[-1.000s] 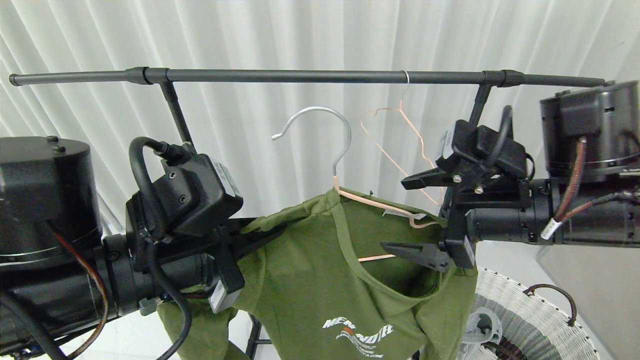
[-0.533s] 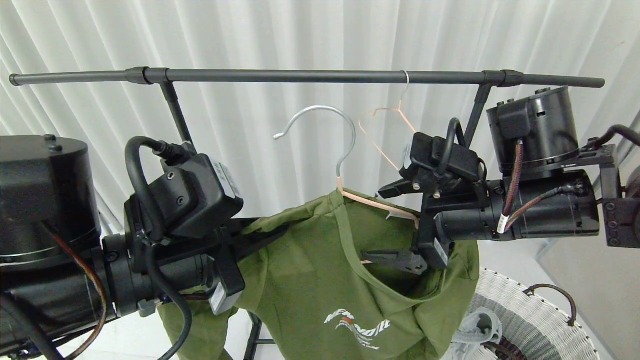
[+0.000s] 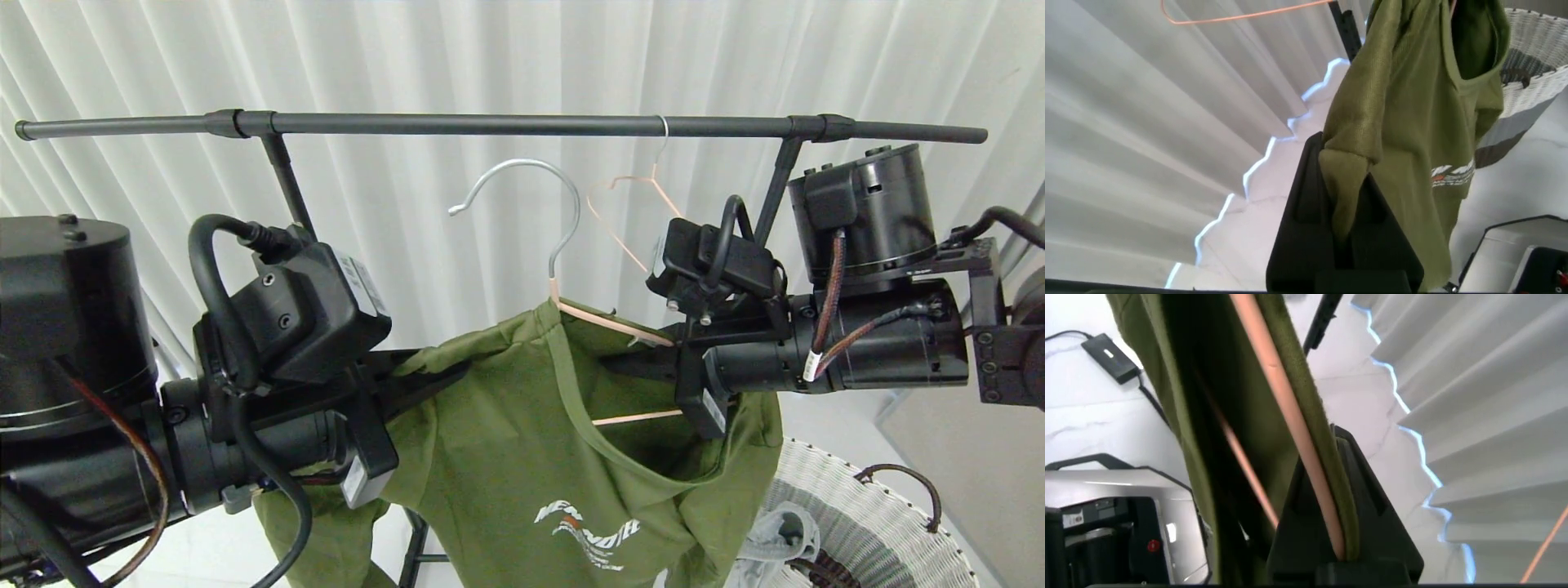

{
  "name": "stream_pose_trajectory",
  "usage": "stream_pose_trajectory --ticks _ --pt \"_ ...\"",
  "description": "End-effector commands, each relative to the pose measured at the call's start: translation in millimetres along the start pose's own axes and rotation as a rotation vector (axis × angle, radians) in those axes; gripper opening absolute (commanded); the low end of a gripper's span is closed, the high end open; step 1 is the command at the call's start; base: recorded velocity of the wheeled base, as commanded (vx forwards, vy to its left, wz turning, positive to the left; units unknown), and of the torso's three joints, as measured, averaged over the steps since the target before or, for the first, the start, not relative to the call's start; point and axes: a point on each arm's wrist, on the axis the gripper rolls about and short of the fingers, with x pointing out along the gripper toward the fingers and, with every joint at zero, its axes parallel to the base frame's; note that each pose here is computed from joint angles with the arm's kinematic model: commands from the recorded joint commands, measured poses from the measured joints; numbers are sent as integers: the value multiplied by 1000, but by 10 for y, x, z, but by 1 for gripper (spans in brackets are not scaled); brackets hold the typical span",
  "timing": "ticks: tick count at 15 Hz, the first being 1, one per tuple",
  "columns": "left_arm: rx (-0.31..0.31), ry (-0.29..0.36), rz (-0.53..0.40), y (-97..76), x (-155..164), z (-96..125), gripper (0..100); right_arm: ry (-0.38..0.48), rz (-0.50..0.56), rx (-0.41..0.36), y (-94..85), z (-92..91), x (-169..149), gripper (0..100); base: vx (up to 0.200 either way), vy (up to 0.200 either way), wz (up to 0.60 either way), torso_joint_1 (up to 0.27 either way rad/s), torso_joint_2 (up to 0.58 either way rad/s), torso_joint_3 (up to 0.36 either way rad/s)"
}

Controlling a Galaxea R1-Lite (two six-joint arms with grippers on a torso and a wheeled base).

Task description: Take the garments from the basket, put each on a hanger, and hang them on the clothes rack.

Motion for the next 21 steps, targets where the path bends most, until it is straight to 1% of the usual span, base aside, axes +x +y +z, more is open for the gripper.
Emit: stream_pose_trajectory --ticks 1,3,4,6,8,10,12,13,14,15,18,21 --pt "1 1 0 0 13 -7 0 -5 -4 -3 1 13 -25 0 0 0 0 0 0 0" --pt "1 -2 3 2 5 -1 0 -26 -15 -30 0 43 -64 0 0 0 0 0 0 0" --pt "1 1 2 1 13 -6 100 -32 -19 -39 2 55 -89 0 0 0 0 0 0 0" --pt "-3 13 17 25 16 -27 100 -42 -32 -66 -1 77 -159 0 0 0 0 0 0 0" --pt "-15 25 50 87 -18 -58 100 -43 -56 -91 -31 79 -240 0 0 0 0 0 0 0" --pt "-25 22 87 133 -118 -70 100 -16 -110 -94 -66 40 -343 0 0 0 0 0 0 0" --pt "-25 7 97 94 -247 -76 100 6 -146 -81 -96 -38 -449 0 0 0 0 0 0 0" --pt "-38 13 94 51 -301 -120 100 11 -160 -78 -105 -60 -492 0 0 0 0 0 0 0" --pt "-45 24 93 18 -334 -165 100 14 -165 -76 -106 -71 -517 0 0 0 0 0 0 0" --pt "-60 67 101 -10 -369 -287 100 15 -179 -75 -101 -73 -560 0 0 0 0 0 0 0" --pt "-81 138 138 64 -332 -433 100 6 -183 -80 -81 -48 -601 0 0 0 0 0 0 0" --pt "-99 176 146 102 -286 -509 100 0 -178 -84 -65 -37 -598 0 0 0 0 0 0 0"
